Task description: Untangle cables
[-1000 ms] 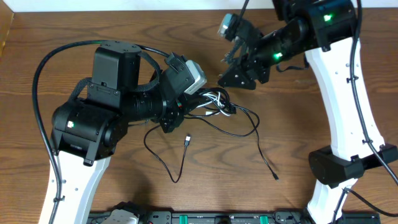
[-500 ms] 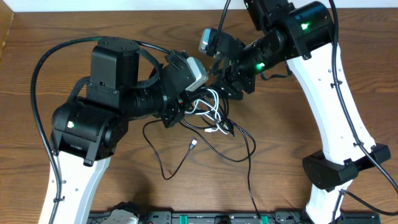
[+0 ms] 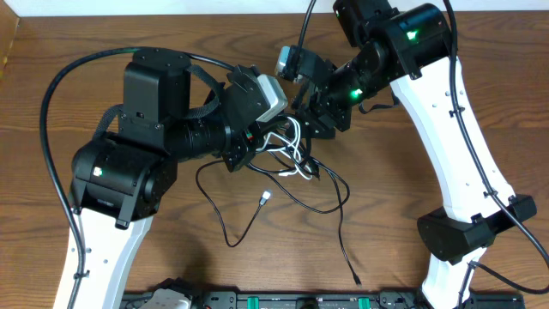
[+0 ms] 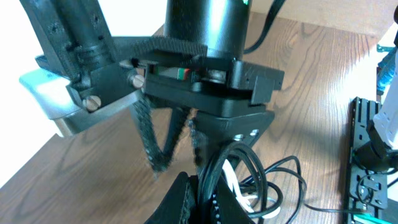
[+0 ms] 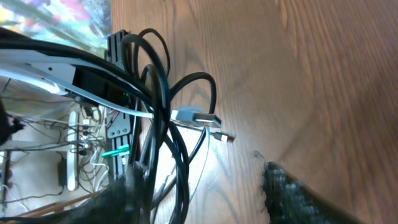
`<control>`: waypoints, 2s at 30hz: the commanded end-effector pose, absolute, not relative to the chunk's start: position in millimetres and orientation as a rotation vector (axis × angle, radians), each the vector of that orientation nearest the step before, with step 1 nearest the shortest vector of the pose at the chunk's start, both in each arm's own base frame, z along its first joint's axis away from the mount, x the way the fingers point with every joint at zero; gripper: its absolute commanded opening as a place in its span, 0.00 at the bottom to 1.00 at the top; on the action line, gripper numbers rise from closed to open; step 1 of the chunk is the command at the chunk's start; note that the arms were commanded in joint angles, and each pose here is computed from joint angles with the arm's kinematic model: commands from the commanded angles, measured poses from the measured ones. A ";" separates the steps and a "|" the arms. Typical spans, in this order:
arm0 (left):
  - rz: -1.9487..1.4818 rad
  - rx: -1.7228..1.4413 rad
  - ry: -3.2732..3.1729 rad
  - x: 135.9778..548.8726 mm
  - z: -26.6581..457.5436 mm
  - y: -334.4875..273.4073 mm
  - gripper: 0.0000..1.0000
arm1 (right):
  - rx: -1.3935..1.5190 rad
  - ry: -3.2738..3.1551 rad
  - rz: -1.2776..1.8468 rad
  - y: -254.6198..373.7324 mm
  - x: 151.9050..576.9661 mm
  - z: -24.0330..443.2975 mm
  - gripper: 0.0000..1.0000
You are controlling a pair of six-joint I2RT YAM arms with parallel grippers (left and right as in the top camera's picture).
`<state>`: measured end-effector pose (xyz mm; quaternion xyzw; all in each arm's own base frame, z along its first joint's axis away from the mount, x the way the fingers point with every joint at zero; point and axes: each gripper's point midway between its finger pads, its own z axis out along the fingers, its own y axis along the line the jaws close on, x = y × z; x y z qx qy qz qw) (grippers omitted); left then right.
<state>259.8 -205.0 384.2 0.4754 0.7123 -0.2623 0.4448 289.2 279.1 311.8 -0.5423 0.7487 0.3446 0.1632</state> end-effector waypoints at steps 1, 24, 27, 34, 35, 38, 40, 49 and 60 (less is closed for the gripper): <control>-0.631 1.183 1.731 260.9 390.4 -205.3 0.08 | -1.560 2.113 1.032 284.6 280.1 316.0 0.39; -0.472 1.117 1.722 243.3 408.9 -179.9 0.08 | -1.228 2.282 0.798 205.4 357.5 308.0 0.01; -0.415 1.092 1.741 241.3 409.5 -170.7 0.08 | -1.172 2.303 0.781 188.7 366.5 307.8 0.01; -0.326 1.047 1.764 236.9 412.1 -155.3 0.08 | -1.056 2.335 0.745 153.8 383.2 308.2 0.01; -0.318 1.044 1.765 236.2 412.6 -153.8 0.08 | -1.035 2.341 0.739 147.3 385.8 308.2 0.01; -0.311 1.039 1.758 233.5 414.8 -152.0 0.08 | -0.991 2.347 0.741 135.2 389.9 309.2 0.01; -0.309 1.038 1.756 233.1 415.4 -151.8 0.08 | -0.969 2.346 0.747 129.5 391.9 310.4 0.01; -0.261 1.015 1.775 237.4 414.2 -145.2 0.08 | -0.879 2.369 0.688 98.1 403.5 309.4 0.24; -0.301 0.910 1.858 246.5 408.9 -143.4 0.08 | -1.014 2.230 0.860 138.8 388.3 323.8 0.88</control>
